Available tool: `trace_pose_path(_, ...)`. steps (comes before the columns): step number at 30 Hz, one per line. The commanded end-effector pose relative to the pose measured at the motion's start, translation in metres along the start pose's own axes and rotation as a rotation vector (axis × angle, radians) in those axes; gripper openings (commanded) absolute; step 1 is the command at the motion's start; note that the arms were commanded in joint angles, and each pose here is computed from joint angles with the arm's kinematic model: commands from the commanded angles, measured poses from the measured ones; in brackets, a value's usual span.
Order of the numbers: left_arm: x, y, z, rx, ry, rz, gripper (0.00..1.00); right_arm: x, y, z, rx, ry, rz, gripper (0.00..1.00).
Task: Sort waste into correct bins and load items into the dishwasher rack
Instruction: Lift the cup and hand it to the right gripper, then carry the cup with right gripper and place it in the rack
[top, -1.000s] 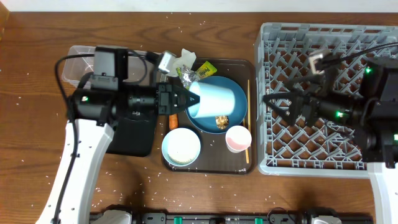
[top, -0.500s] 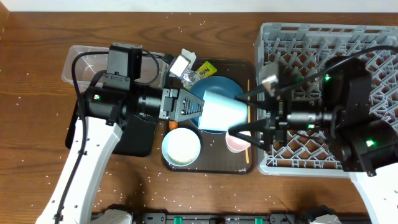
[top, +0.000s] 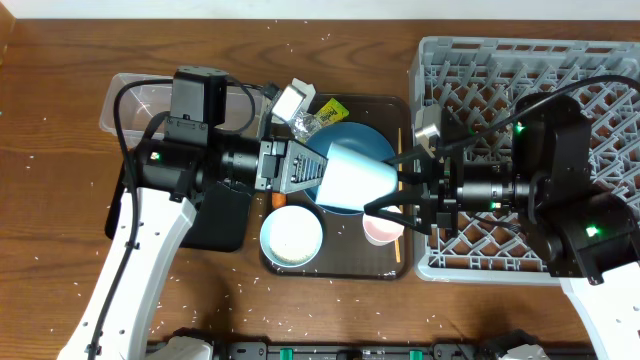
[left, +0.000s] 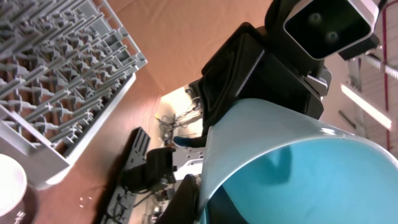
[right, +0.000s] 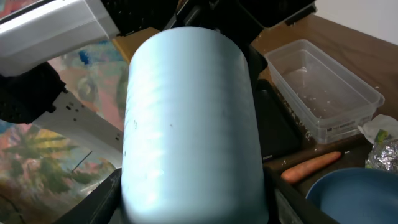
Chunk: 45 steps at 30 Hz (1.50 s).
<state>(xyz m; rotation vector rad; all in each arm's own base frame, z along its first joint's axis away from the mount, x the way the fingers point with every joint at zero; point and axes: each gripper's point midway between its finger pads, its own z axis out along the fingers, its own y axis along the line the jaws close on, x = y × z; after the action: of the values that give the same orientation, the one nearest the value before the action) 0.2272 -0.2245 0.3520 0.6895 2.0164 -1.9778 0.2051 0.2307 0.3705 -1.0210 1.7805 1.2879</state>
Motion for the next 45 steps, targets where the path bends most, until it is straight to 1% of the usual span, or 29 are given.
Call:
trace_pose_path(1,-0.003,-0.006,0.0,0.007,0.0,0.03,0.99,-0.005,0.004,-0.002,0.01,-0.007,-0.027,0.44)
trace_pose_path(3,-0.006,-0.003,-0.001,-0.015,-0.009,0.052,0.98,-0.004,-0.003,-0.004,0.06,-0.005,-0.022,0.42)
trace_pose_path(6,-0.014,0.012,-0.007,-0.104,-0.051,0.057,0.98,0.0,-0.013,-0.013,0.147,-0.001,-0.002,0.42)
trace_pose_path(8,-0.02,0.02,-0.017,-0.146,-0.085,0.054,0.98,0.005,-0.022,-0.024,0.24,0.007,0.023,0.41)
trace_pose_path(11,-0.026,0.024,-0.031,-0.17,-0.127,0.047,0.98,0.019,-0.043,-0.049,0.436,0.028,0.076,0.4)
trace_pose_path(13,-0.03,0.026,-0.039,-0.183,-0.15,0.04,0.98,0.031,-0.06,-0.072,0.595,0.048,0.124,0.4)
trace_pose_path(15,-0.032,0.028,-0.044,-0.192,-0.166,0.035,0.98,0.042,-0.073,-0.098,0.745,0.05,0.192,0.42)
trace_pose_path(22,-0.033,0.029,-0.047,-0.197,-0.174,0.033,0.98,0.07,-0.108,-0.177,1.13,0.003,0.428,0.41)
trace_pose_path(27,-0.032,0.029,-0.047,-0.196,-0.173,0.023,0.98,0.11,-0.129,-0.253,1.504,0.017,0.659,0.41)
trace_pose_path(28,-0.032,0.029,-0.047,-0.196,-0.173,0.023,0.98,0.118,-0.131,-0.263,1.55,0.03,0.695,0.42)
trace_pose_path(31,-0.032,0.029,-0.047,-0.196,-0.173,0.023,0.98,0.14,-0.136,-0.279,1.597,0.068,0.816,0.41)
trace_pose_path(33,-0.032,0.029,-0.047,-0.196,-0.173,0.023,0.98,0.154,-0.138,-0.283,1.61,0.08,0.912,0.41)
trace_pose_path(37,-0.032,0.029,-0.047,-0.196,-0.173,0.023,0.98,0.19,-0.139,-0.3,1.684,0.15,1.127,0.41)
trace_pose_path(41,-0.032,0.029,-0.047,-0.196,-0.173,0.023,0.98,0.208,-0.149,-0.304,1.661,0.196,1.227,0.41)
trace_pose_path(43,-0.032,0.029,-0.047,-0.196,-0.173,0.023,0.98,0.212,-0.156,-0.306,1.65,0.195,1.255,0.42)
trace_pose_path(45,-0.032,0.029,-0.047,-0.196,-0.173,0.023,0.98,0.215,-0.164,-0.301,1.602,0.184,1.283,0.42)
